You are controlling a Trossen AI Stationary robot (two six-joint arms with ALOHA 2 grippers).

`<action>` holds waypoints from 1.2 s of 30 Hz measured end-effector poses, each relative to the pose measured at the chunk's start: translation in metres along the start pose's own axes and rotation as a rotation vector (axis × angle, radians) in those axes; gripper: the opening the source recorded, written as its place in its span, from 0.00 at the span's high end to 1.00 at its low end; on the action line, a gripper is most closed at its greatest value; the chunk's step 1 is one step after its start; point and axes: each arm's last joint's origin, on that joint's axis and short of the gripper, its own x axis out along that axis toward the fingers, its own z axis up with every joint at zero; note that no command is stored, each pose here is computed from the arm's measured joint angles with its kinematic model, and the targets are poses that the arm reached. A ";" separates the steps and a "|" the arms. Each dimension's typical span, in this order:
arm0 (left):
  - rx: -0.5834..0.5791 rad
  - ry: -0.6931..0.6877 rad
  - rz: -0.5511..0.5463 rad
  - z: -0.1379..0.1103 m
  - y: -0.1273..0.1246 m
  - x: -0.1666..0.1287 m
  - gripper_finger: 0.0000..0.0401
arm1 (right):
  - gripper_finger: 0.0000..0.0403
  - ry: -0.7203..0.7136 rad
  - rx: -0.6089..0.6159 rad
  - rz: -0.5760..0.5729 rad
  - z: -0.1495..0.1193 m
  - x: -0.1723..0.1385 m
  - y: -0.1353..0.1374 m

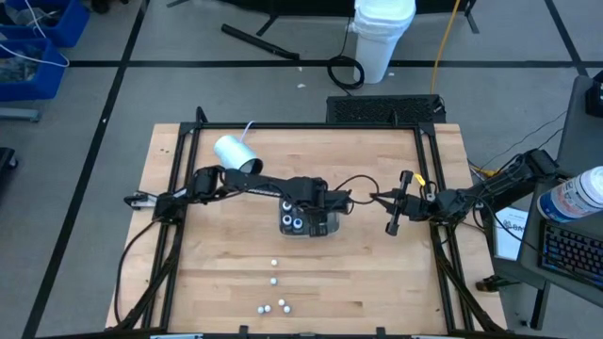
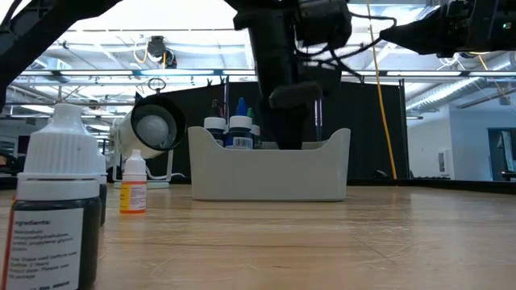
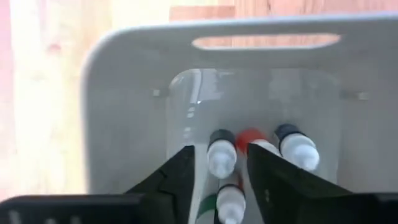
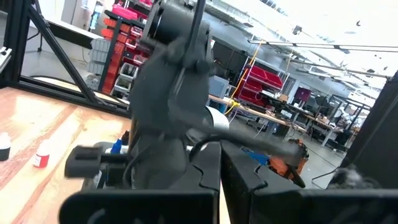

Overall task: Pick & Place food coloring
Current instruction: Put the small orange food coloring bottle into the gray bin

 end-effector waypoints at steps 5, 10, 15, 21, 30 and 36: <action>0.008 0.041 0.054 0.006 0.006 -0.038 0.50 | 1.00 0.000 -0.017 0.000 0.000 0.000 0.000; -0.045 0.170 0.141 -0.005 0.006 -0.095 0.45 | 1.00 0.000 -0.018 0.000 0.000 0.000 0.000; -0.060 0.173 -0.151 -0.042 -0.030 -0.153 0.51 | 1.00 0.003 -0.022 0.001 0.000 0.000 0.000; 0.002 0.074 -0.113 -0.114 -0.069 -0.208 0.69 | 1.00 0.003 -0.010 0.003 0.000 -0.001 -0.001; -0.289 -0.402 -0.260 -0.234 -0.092 -0.203 0.98 | 1.00 0.015 -0.004 0.011 -0.002 -0.001 0.000; -0.308 -0.496 -0.407 -0.280 -0.116 -0.117 0.99 | 1.00 0.014 -0.004 0.010 -0.002 -0.001 0.000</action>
